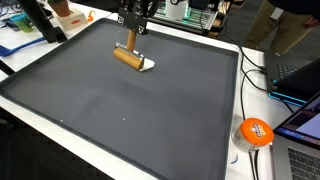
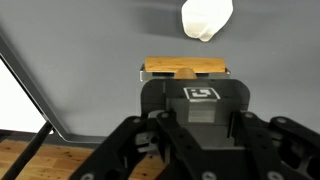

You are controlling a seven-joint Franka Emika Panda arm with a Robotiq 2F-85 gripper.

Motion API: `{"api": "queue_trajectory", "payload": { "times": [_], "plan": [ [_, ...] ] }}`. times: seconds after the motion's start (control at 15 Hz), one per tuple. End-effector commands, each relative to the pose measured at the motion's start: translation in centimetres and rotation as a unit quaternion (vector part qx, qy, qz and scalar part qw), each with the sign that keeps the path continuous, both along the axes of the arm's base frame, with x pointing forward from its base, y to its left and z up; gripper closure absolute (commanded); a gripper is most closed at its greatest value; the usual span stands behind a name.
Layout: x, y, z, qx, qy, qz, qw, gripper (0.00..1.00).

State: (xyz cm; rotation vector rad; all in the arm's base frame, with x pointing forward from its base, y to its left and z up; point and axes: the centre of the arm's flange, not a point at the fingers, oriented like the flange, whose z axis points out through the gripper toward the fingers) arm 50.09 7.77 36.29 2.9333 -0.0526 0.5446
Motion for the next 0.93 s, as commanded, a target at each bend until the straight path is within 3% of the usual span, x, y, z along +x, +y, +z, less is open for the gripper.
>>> {"api": "queue_trajectory", "payload": {
  "times": [0.0, 0.07, 0.27, 0.53, 0.73, 0.8, 0.87],
  "plan": [
    [1.2, 2.1, -0.4, -0.005, 0.01, -0.008, 0.9999, 0.78],
    [0.8, 2.2, 0.3, -0.002, 0.008, -0.011, 0.9999, 0.78],
    [-0.2, 2.3, 2.0, 0.024, -0.041, -0.094, 0.9944, 0.78],
    [-2.6, 3.5, 4.4, 0.047, -0.077, -0.192, 0.9773, 0.78],
    [-4.3, 4.6, 6.2, 0.068, -0.081, -0.234, 0.9665, 0.78],
    [-2.7, 3.5, 4.8, 0.076, -0.074, -0.203, 0.9734, 0.53],
    [-3.2, 3.9, 5.2, 0.077, -0.076, -0.211, 0.9713, 0.53]
  ]
}}
